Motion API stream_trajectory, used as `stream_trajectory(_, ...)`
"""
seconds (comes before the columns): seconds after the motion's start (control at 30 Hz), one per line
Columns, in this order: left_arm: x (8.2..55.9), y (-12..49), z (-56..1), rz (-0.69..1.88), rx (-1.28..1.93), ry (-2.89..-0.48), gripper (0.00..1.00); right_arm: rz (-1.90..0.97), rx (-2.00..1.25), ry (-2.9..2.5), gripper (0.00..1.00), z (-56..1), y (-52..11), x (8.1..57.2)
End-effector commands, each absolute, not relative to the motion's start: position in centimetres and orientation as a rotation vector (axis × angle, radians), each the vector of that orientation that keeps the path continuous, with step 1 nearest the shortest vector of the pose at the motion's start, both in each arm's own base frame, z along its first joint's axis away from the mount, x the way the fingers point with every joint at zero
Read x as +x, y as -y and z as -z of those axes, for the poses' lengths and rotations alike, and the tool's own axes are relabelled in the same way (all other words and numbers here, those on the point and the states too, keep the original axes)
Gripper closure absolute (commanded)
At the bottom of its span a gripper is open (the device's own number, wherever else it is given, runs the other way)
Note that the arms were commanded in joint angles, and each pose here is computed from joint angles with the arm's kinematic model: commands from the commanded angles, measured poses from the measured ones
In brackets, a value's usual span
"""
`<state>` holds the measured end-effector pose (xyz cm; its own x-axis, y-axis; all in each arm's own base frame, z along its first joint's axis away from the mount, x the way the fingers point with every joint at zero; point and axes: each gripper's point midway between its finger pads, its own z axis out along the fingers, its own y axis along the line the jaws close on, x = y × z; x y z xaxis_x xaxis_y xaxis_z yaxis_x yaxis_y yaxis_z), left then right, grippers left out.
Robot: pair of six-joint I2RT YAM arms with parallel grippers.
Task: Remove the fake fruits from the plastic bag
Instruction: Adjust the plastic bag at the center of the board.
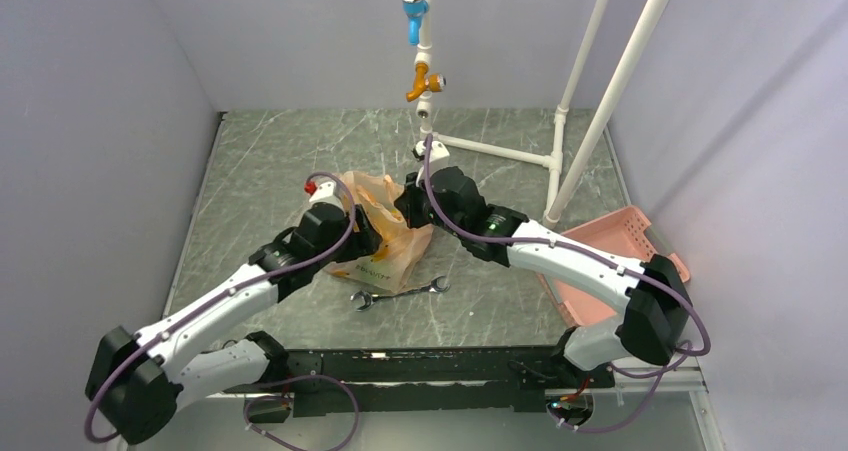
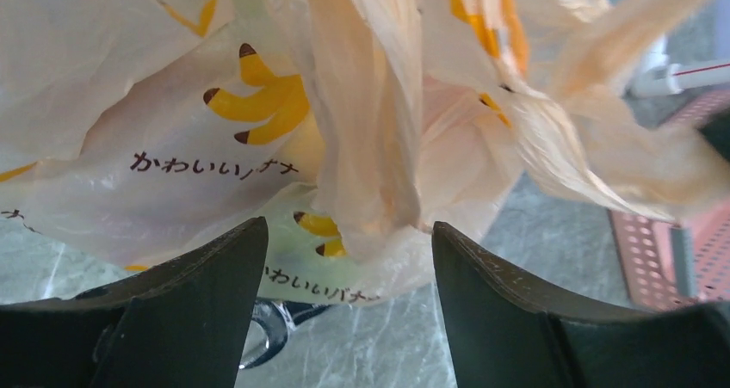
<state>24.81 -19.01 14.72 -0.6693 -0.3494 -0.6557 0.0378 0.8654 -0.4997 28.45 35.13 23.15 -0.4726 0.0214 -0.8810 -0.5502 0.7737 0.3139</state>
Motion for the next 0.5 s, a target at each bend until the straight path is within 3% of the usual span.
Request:
stream_trajectory(0.0, 28.0, 20.0, -17.7, 0.599, -0.242, -2.125, 0.25, -0.795, -0.364, -1.891, 1.0, -25.8, -35.1, 28.0)
stream_trajectory(0.1, 28.7, 20.4, -18.1, 0.594, -0.233, -2.114, 0.3, -0.794, -0.369, -1.897, 1.0, -25.4, -34.7, 27.7)
stream_trajectory(0.23, 29.4, 20.7, -20.0, 0.581, -0.158, -2.072, 0.52, -0.769, -0.381, -1.9, 1.0, -24.8, -34.3, 27.6)
stream_trajectory(0.27, 29.4, 20.6, -20.6, 0.571, -0.146, -2.066, 0.61, -0.764, -0.38, -1.896, 1.0, -24.9, -34.2, 27.7)
stream_trajectory(0.3, 29.5, 20.3, -21.1, 0.554, -0.141, -2.061, 0.82, -0.761, -0.384, -1.894, 1.0, -25.0, -34.2, 27.6)
stream_trajectory(0.33, 29.6, 19.8, -21.5, 0.529, -0.147, -2.061, 0.94, -0.753, -0.382, -1.889, 1.0, -25.2, -34.0, 27.8)
stream_trajectory(0.47, 30.2, 18.0, -24.2, 0.471, -0.121, -2.038, 1.0, -0.72, -0.368, -1.858, 1.0, -26.8, -33.6, 28.6)
